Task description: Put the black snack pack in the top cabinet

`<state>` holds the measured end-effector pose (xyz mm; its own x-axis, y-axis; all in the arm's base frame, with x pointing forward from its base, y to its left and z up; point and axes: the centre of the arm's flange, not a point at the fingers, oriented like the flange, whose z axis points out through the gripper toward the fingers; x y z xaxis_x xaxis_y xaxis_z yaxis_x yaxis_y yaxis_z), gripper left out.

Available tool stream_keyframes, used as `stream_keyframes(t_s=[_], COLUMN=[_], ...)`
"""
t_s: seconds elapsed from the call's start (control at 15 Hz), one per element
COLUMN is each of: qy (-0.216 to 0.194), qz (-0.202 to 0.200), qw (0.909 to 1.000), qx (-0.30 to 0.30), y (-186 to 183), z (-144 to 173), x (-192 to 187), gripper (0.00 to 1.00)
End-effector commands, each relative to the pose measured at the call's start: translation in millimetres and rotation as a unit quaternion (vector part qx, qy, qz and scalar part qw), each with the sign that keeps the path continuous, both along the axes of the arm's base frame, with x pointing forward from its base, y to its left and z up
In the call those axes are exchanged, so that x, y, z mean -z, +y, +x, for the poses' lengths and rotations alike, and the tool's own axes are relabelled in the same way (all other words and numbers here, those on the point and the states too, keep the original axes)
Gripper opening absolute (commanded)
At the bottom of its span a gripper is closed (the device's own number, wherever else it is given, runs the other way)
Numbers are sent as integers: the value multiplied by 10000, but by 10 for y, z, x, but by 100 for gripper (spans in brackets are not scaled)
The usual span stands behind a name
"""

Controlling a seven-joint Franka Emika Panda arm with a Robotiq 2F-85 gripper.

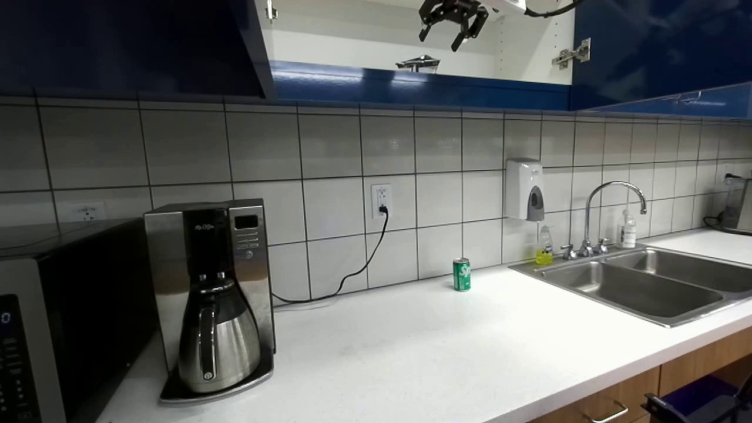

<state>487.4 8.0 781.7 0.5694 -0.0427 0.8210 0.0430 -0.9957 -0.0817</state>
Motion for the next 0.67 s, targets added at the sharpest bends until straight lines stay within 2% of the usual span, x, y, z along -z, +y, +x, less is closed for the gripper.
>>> stream_keyframes(t_s=[0.0,0.33,0.6], qy=[108,924,1799], qz=[-10,-123,-219], qw=[9999,9955,9833], qx=[-46,-147,-190], y=[-10,8,8], z=[-535,-965,-1187], x=[52,80,197], gripper=[100,100,100])
